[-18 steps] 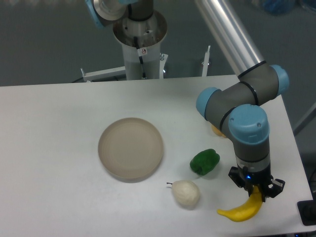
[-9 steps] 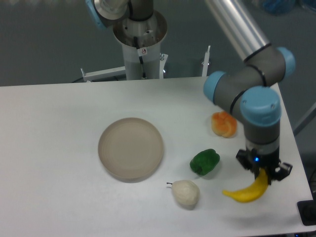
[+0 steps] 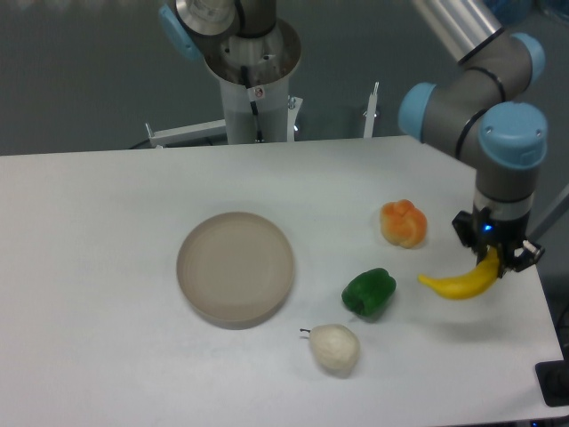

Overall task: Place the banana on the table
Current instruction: 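Lower the held banana down onto the table beside the green pepper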

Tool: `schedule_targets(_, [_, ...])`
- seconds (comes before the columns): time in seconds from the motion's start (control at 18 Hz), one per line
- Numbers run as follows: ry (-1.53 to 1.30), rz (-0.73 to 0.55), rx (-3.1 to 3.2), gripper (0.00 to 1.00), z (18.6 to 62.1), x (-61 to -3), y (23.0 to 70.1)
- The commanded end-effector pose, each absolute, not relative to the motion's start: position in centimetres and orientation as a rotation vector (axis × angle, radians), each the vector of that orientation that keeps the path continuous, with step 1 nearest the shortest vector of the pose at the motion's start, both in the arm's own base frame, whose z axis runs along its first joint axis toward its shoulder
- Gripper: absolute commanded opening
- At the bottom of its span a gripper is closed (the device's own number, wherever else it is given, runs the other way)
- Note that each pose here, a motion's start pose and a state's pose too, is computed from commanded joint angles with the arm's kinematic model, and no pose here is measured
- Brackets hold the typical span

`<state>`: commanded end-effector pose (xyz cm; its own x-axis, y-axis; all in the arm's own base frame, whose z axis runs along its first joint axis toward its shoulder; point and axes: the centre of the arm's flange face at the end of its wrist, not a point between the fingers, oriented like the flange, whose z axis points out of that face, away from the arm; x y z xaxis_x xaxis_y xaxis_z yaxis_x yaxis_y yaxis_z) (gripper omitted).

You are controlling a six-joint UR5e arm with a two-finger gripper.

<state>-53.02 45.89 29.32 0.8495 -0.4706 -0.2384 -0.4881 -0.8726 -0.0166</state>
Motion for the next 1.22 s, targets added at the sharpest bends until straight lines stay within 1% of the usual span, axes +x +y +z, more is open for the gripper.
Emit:
schedule_targets(0.06, [0.725,0.314,-2.947,0.32,28.3,-53.1,45.5])
schedule_targets(0.17, [0.623,0.281,-2.964,0.32,27.5,-53.4,44.9])
schedule_targets(0.44, [0.308,0.186,-3.013,0.33,24.1,-53.4,45.2])
schedule_targets(0.61, [0.194,0.143,-3.033,0.33,22.3,-53.0,45.0])
schedule_targets(0.94, [0.203,0.116,-3.043,0.34,20.9,-52.7,45.5])
schedule_targets(1.22, [0.268,0.109,-3.050,0.34,19.7,-52.8,45.6])
